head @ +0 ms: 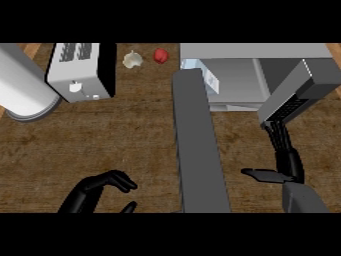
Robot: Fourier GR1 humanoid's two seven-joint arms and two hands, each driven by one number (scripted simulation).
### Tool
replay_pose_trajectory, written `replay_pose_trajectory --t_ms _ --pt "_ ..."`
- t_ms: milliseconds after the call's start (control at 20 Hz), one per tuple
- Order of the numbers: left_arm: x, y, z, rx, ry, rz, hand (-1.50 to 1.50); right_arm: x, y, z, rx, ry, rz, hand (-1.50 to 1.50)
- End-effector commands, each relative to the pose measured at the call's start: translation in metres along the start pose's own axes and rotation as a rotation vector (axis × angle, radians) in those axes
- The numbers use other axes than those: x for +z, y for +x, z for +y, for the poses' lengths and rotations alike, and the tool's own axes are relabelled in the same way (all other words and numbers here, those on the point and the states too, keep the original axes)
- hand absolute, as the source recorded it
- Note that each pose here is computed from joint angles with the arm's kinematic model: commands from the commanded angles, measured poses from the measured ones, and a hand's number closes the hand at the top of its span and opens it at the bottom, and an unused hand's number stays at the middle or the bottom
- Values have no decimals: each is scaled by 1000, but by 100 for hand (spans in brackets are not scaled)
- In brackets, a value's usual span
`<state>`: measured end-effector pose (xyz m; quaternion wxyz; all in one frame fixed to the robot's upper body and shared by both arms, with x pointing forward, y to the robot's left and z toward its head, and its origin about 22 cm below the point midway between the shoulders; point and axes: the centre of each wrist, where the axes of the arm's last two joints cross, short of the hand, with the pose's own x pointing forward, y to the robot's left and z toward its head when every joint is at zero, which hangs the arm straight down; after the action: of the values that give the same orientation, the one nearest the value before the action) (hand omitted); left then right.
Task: Pick up the milk, place it into the microwave and close the microwave
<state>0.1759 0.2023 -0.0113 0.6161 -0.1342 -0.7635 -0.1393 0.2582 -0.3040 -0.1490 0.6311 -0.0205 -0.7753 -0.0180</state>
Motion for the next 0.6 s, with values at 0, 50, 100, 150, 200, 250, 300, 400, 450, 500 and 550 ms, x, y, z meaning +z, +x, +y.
replay_pose_trajectory --t_ms 0,50,100,150,200,250,300,400,450,500,550 --pt "-8 -21 0 -70 -47 40 150 22 -4 -3 -119 48 -113 -150" --pt "-12 -14 -16 -99 -77 60 150 18 2 -17 -115 44 -111 -150" --pt "-1 -3 -15 -106 -113 58 150 21 6 -29 -87 52 -101 -150" --pt "-12 -17 -5 -133 -119 65 150 22 6 -25 -121 39 -128 -150" --pt "-16 -16 -15 -164 -155 88 150 18 14 -39 -105 48 -126 -150" --pt "-18 -22 -8 -216 -208 84 150 27 6 -13 -104 45 -132 -150" --pt "-26 -26 -12 -201 -240 86 150 23 12 -26 -112 45 -131 -150" --pt "-8 -34 -30 -214 -288 122 150 25 23 -42 -102 39 -144 -150" --pt "-32 -29 -36 -236 -304 119 150 36 24 -49 -103 68 -133 -150" --pt "-31 -30 -36 -241 -323 128 150 35 32 -52 -86 64 -138 -150" --pt "-26 -36 -49 -203 -341 142 150 33 40 -55 -78 73 -145 -150"
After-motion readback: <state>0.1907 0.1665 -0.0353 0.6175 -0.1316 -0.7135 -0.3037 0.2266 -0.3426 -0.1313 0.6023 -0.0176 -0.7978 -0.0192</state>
